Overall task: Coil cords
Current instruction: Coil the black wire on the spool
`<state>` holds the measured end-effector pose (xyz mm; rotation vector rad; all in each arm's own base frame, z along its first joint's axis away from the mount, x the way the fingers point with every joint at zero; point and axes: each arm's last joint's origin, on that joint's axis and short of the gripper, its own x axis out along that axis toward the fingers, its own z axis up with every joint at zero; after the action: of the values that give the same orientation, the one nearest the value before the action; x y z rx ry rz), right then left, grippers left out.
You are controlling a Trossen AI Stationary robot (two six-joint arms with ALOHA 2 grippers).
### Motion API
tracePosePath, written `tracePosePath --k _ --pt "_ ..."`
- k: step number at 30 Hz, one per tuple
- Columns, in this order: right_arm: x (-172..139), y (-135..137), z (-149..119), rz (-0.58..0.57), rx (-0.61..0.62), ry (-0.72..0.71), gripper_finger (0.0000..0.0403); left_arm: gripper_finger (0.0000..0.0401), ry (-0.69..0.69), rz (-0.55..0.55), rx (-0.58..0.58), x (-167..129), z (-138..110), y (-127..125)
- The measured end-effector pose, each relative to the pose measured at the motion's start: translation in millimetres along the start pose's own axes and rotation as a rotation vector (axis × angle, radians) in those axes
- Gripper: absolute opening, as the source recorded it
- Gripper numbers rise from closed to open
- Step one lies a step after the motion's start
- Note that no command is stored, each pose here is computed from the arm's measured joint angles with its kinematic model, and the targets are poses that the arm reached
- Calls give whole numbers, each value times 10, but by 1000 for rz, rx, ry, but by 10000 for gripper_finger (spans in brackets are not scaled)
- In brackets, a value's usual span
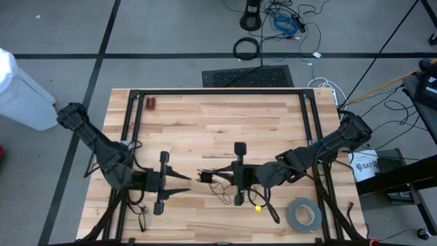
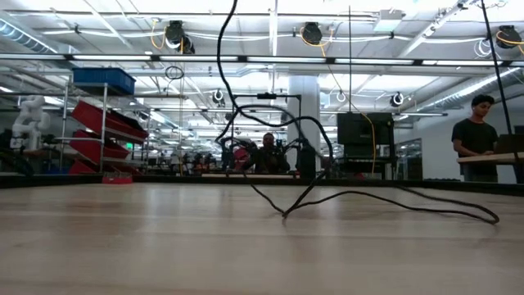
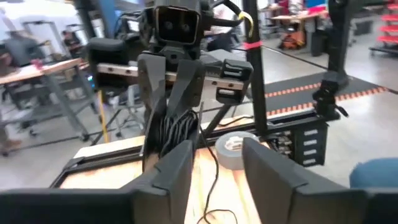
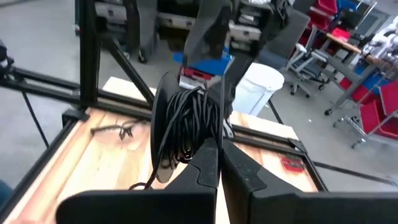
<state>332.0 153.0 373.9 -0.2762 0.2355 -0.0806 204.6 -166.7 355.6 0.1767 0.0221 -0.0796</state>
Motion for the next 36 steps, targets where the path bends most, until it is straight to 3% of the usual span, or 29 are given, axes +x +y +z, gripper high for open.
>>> tracePosePath --k 7,15,19,24,36 --pt "-249 -45 39 31 -9 45 0 177 21 -7 -92 -57 -41 -198" --pt "-499 -59 127 74 -9 25 0 177 169 -12 -62 159 -398 -449" --pt "-555 -105 161 73 16 9 0 177 170 27 -23 255 -438 -405" --pt "-549 -98 142 74 25 26 0 177 107 80 -76 312 -364 -323" --pt "-439 -44 -86 95 69 113 0 177 62 86 23 312 -298 -311"
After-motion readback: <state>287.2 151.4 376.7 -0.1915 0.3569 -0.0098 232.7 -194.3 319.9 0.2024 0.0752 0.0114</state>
